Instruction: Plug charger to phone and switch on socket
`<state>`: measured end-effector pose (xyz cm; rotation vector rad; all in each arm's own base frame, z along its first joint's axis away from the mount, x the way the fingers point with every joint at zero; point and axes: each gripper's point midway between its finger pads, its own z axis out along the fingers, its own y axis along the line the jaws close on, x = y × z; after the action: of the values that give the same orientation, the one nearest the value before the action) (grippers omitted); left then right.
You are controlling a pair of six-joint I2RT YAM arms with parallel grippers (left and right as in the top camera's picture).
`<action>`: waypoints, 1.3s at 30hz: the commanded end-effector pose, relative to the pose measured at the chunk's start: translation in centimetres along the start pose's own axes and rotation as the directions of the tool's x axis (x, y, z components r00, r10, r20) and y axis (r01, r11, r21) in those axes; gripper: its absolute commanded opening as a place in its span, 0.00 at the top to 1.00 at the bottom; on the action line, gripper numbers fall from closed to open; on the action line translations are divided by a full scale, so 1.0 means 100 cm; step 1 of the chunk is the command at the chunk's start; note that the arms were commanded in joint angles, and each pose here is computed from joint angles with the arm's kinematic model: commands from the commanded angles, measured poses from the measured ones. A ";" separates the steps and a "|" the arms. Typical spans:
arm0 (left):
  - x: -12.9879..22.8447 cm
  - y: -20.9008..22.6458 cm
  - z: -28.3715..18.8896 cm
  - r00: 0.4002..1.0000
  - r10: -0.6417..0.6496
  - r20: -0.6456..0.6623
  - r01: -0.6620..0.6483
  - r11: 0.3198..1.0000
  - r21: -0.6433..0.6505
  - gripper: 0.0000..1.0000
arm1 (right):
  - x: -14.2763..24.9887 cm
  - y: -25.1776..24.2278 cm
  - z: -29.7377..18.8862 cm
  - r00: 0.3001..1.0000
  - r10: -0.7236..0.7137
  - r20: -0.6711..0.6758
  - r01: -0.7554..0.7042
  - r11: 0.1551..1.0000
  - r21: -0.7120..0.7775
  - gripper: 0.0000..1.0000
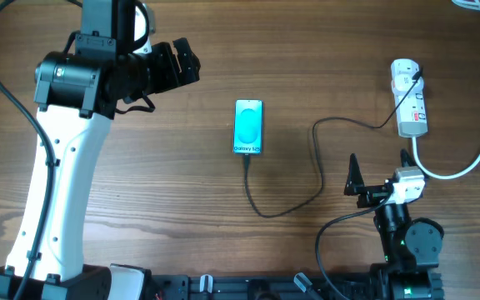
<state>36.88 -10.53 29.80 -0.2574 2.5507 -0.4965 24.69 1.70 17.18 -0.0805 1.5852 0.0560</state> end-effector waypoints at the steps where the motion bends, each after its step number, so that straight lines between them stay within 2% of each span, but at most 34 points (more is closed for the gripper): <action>1: -0.001 -0.001 -0.010 1.000 -0.006 0.026 0.006 1.000 0.006 0.00 | -0.003 -0.002 -0.001 1.000 0.015 0.018 -0.015 1.000 0.011 0.00; 24: -0.001 -0.001 -0.011 1.000 -0.005 0.028 0.005 1.000 0.007 0.00 | -0.003 -0.002 -0.001 1.000 0.015 0.018 -0.015 1.000 0.011 0.00; 31: -0.006 0.017 -0.035 0.993 0.003 0.117 0.009 0.995 -0.100 0.00 | -0.004 -0.002 -0.001 1.000 0.015 0.019 -0.015 1.000 0.011 0.00; 39: 0.018 0.058 -0.038 0.988 0.006 0.157 0.032 0.970 -0.240 0.00 | -0.003 -0.002 -0.001 1.000 0.015 0.018 -0.016 1.000 0.011 0.00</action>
<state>33.98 -6.43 31.39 -0.3308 2.4606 -0.2645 24.69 1.70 17.20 -0.0805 1.5845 0.0560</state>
